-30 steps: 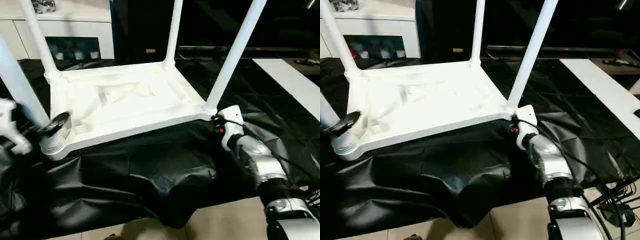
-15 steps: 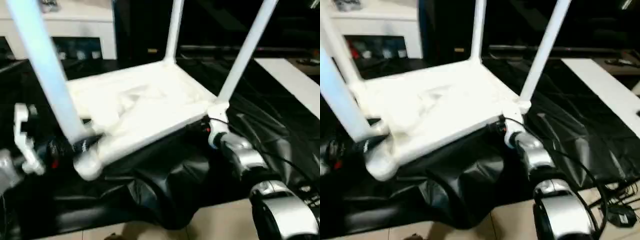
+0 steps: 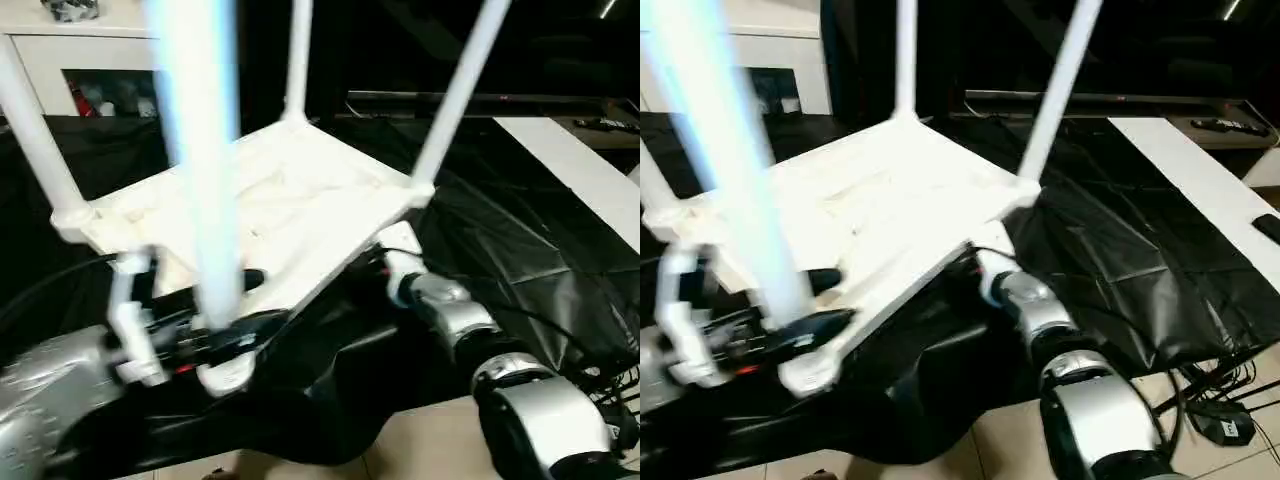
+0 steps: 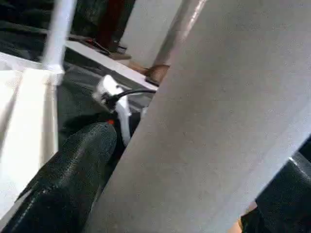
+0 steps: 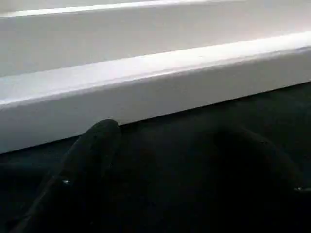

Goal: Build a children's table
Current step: Rotate table base

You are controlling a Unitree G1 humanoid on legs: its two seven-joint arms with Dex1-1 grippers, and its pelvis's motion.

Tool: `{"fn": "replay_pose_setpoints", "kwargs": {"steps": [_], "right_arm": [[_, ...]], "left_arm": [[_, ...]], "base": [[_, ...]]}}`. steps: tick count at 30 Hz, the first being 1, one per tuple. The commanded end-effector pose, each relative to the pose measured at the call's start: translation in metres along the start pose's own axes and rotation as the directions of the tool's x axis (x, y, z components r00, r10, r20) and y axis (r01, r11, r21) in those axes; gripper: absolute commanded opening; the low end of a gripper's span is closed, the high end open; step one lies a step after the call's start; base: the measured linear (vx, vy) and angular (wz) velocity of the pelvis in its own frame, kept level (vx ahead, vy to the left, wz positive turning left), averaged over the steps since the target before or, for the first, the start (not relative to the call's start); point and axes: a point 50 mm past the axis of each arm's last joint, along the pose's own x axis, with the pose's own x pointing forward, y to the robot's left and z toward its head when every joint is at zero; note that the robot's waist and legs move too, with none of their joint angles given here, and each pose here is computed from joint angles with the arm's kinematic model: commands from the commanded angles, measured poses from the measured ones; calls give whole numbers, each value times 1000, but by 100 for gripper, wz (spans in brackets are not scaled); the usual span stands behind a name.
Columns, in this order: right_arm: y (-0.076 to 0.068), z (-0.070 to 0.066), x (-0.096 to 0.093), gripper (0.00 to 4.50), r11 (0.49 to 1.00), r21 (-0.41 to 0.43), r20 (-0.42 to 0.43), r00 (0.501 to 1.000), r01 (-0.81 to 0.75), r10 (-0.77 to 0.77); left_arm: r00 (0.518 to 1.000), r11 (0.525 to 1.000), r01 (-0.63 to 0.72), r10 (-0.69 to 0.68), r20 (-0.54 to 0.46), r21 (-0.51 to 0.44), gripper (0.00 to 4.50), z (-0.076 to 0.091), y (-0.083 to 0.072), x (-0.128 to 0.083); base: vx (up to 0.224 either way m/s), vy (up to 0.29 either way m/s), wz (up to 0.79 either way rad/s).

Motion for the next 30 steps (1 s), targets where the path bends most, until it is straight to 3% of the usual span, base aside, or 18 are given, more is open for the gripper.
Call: {"fn": "replay_pose_setpoints", "kwargs": {"steps": [1,3,7,18,23,30], "right_arm": [[10,14,5,370,997,-43,42,997,-56,58],[25,16,10,370,991,-56,59,990,-121,124],[41,18,15,370,978,-67,73,977,-196,200],[68,20,18,370,932,-114,95,930,-345,356],[75,20,20,370,921,-132,90,920,-367,380],[77,20,19,370,909,-135,97,908,-395,409]], "left_arm": [[998,998,61,-61,-6,-4,450,0,-9,10],[994,994,111,-111,17,-21,450,0,-16,20],[988,988,149,-147,51,-35,450,-1,-22,32],[978,982,182,-177,108,-43,450,2,-22,63],[993,996,94,-94,68,-4,450,-3,-7,78],[998,997,-53,51,35,62,450,-5,15,80]], "base": [[0,0,0],[0,0,0],[0,0,0],[0,0,0],[0,0,0],[0,0,0]]}}
